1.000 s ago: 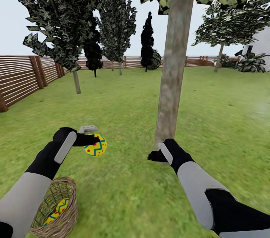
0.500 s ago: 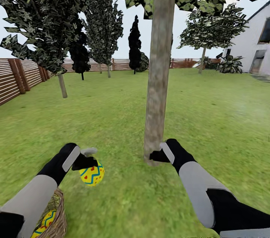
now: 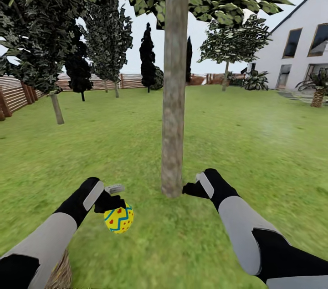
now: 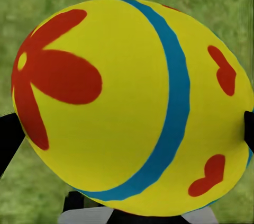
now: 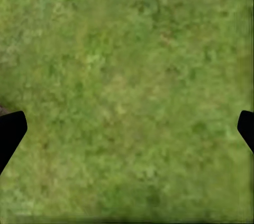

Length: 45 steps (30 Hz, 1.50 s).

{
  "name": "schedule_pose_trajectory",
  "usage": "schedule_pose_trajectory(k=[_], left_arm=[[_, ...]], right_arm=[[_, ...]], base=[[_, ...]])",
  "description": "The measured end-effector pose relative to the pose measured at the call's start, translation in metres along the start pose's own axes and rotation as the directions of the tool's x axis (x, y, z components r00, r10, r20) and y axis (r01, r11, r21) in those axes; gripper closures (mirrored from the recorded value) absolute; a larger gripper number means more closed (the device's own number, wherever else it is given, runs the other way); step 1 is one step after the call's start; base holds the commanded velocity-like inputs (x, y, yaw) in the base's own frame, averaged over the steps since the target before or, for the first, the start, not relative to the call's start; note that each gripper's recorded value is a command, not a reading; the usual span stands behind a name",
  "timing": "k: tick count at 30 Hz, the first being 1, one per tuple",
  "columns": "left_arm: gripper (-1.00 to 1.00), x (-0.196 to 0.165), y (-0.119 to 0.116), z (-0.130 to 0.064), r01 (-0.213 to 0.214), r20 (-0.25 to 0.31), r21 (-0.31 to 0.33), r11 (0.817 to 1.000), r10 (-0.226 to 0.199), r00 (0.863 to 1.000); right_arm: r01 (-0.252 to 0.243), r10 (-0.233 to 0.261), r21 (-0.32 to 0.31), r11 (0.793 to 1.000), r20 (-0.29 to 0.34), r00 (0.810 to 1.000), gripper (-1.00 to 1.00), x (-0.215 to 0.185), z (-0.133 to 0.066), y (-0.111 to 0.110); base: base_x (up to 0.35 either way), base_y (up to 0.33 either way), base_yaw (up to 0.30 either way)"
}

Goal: Take the three Easter eggs out of the wicker basket on the lawn in the garden, then place them on the lawn next to a single tree (choose any tree) so that all three eggs are next to the same tree and none are left in the basket.

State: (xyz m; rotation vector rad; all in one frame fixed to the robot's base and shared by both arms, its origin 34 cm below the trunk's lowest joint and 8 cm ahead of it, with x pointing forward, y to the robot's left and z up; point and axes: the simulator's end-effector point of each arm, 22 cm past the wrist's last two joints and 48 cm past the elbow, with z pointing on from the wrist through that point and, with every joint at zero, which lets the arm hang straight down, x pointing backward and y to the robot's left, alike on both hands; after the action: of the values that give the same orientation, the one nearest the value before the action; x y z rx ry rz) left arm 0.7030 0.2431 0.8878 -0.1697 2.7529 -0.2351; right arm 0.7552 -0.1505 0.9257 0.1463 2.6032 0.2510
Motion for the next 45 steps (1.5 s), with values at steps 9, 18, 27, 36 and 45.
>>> schedule_pose_trajectory(k=[9, 18, 27, 36, 45], left_arm=[[1.00, -0.002, -0.008, -0.008, -0.008, 0.004, 0.005, 1.000, 0.008, 1.000], [1.00, -0.001, -0.027, -0.017, -0.021, 0.003, 0.023, 1.000, 0.020, 1.000], [1.00, -0.005, -0.031, -0.032, -0.023, 0.015, 0.025, 0.999, 0.023, 1.000], [1.00, -0.013, -0.038, -0.050, -0.032, 0.039, 0.030, 0.999, 0.030, 0.999], [1.00, -0.013, -0.052, -0.063, -0.043, 0.046, 0.043, 0.998, 0.041, 0.998]], right_arm=[[-0.001, 0.001, -0.002, 1.000, 0.003, 1.000, -1.00, -0.003, -0.008, 0.003], [-0.002, 0.002, -0.005, 1.000, 0.006, 1.000, -1.00, -0.007, -0.019, 0.005], [0.000, 0.000, -0.006, 1.000, 0.017, 1.000, -1.00, -0.013, -0.034, 0.008], [0.003, -0.003, -0.006, 1.000, 0.027, 1.000, -1.00, -0.018, -0.048, 0.011], [0.004, -0.003, -0.006, 1.000, 0.034, 0.999, -1.00, -0.022, -0.061, 0.013]], base=[[-0.206, -0.014, -0.039], [-0.003, -0.001, -0.089], [0.000, 0.000, -0.222], [0.000, 0.000, -0.225], [0.000, 0.000, -0.195]])
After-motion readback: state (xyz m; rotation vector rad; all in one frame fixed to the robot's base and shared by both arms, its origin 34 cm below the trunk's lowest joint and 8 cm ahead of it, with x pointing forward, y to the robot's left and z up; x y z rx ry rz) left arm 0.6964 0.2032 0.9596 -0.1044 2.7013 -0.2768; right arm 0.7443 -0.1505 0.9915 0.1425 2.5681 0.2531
